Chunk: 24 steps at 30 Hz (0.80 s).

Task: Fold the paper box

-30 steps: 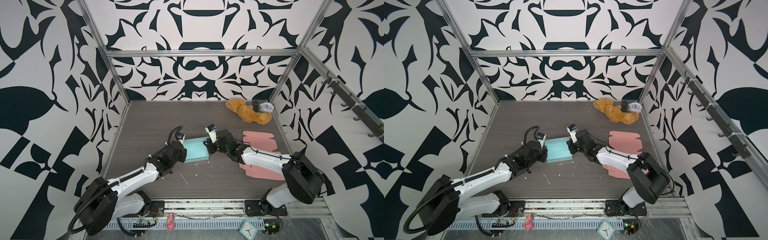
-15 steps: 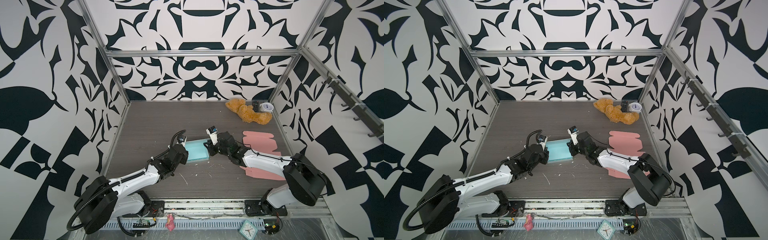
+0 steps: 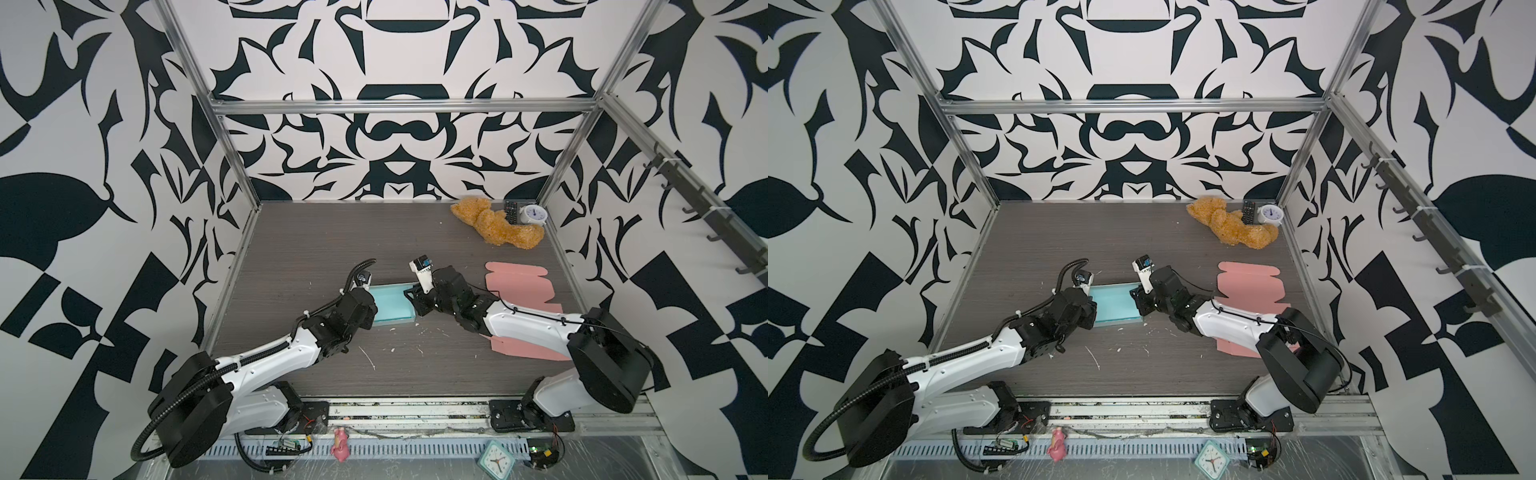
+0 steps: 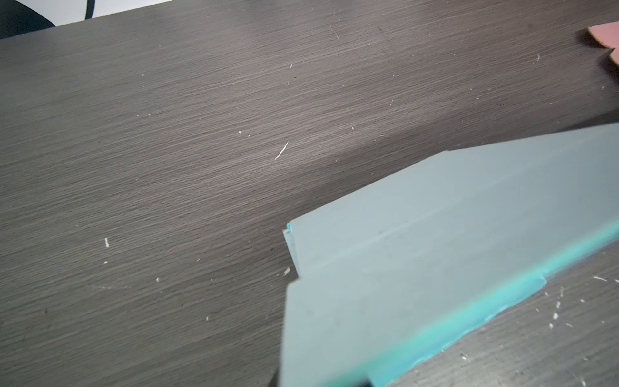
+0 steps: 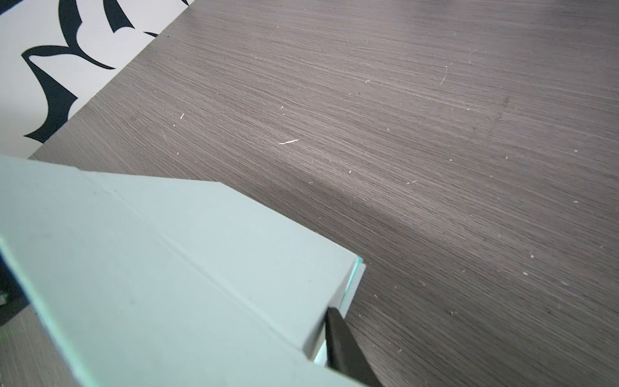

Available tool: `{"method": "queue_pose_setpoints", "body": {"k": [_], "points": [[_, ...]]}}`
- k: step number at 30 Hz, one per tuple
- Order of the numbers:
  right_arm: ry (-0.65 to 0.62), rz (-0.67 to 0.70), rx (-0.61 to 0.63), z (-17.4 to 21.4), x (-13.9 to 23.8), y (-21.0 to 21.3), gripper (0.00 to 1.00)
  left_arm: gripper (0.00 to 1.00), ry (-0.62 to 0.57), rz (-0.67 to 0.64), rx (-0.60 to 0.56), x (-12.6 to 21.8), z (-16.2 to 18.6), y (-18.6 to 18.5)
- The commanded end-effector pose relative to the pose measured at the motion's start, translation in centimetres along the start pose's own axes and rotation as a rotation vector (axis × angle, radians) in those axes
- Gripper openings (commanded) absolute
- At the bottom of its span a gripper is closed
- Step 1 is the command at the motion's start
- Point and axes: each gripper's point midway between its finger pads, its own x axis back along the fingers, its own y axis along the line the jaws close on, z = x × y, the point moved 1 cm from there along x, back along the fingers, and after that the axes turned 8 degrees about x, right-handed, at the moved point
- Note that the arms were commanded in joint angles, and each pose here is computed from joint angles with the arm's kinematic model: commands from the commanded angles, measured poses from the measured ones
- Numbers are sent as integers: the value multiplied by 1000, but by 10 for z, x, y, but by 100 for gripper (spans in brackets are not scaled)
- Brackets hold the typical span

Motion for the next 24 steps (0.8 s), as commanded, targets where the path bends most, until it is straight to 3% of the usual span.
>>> {"method": "queue_pose_setpoints", "body": {"k": [1, 12, 24], "points": [[-46, -59, 19, -18, 8, 18, 33, 9, -25, 63, 23, 3, -3, -11], [-36, -43, 38, -5, 10, 17, 33, 9, -57, 118, 16, 0, 11, -14], [-16, -26, 55, 19, 11, 14, 34, 9, -50, 91, 10, -3, 29, -9]]}}
